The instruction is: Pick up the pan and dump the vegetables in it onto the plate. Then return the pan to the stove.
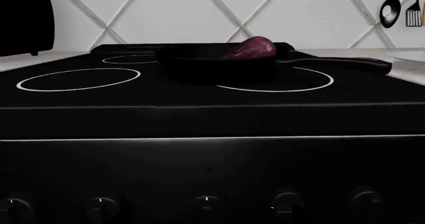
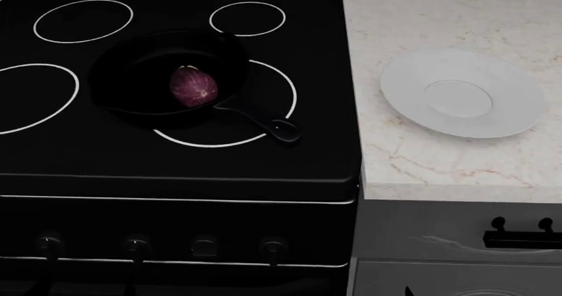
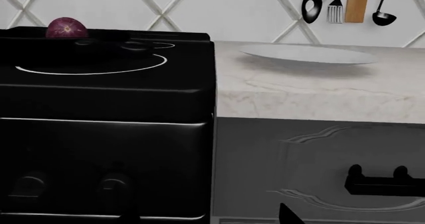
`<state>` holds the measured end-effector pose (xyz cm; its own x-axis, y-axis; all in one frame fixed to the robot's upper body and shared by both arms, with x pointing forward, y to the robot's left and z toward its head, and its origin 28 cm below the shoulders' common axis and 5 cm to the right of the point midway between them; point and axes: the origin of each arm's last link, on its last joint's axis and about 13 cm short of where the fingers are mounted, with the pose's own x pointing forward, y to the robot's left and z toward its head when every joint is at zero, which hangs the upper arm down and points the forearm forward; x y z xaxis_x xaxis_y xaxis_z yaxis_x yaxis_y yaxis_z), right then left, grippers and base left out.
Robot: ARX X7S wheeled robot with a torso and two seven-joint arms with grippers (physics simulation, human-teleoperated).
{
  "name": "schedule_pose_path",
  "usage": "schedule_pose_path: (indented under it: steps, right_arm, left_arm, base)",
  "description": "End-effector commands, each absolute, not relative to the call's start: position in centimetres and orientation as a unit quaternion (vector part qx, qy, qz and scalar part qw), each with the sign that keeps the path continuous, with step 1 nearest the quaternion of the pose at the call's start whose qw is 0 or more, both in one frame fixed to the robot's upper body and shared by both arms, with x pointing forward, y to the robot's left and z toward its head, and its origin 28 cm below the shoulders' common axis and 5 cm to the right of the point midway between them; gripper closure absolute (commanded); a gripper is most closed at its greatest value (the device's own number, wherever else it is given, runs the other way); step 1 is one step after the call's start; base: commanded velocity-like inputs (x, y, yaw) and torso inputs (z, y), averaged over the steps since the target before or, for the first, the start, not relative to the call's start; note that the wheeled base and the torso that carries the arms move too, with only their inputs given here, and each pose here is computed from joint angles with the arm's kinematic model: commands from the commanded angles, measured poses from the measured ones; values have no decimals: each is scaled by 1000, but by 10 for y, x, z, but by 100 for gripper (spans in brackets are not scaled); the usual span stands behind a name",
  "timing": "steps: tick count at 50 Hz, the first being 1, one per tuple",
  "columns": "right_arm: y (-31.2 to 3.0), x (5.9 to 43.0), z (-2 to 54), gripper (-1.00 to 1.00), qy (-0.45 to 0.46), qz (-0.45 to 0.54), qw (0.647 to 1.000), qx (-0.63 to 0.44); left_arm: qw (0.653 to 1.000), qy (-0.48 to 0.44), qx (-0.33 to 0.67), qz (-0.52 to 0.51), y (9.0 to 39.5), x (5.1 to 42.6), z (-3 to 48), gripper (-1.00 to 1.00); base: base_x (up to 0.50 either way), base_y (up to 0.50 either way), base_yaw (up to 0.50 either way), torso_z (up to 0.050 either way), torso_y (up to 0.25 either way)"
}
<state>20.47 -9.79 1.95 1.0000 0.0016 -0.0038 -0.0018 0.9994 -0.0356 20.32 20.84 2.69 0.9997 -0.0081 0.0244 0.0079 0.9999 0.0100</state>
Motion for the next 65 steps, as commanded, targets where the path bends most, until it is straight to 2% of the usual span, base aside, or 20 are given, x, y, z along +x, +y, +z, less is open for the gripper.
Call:
schedule_pose_path:
  steps: [1, 16, 23, 30, 39, 65]
  right_arm:
    - [-108, 203, 48, -100, 9, 2, 998, -55]
    - [-126, 220, 129, -100, 36, 63, 989, -128]
    - [-135, 217, 161, -100, 53, 49, 983, -167]
    - [-136, 210, 203, -100, 33, 40, 979, -199]
    - [-125, 208, 210, -100, 30, 43, 975, -216]
    - [-119, 212, 223, -100, 29, 57, 967, -245]
  left_arm:
    - [999, -13, 29, -17, 216, 196, 60, -100]
    - [998, -9, 48, -29, 235, 202, 116, -100]
    - [998, -4, 55, -39, 242, 208, 140, -100]
    - [996, -24, 72, -39, 248, 207, 181, -100]
    - [996, -39, 67, -41, 242, 203, 197, -100]
    - [996, -49, 69, -40, 245, 201, 200, -100]
  base:
    - [0, 0, 0, 49, 72]
    - [0, 0, 0, 49, 73]
    - [0, 0, 0, 49, 72]
    - [0, 0, 0, 49, 73]
    - [315, -16, 0, 49, 73]
    - [325, -27, 0, 49, 73]
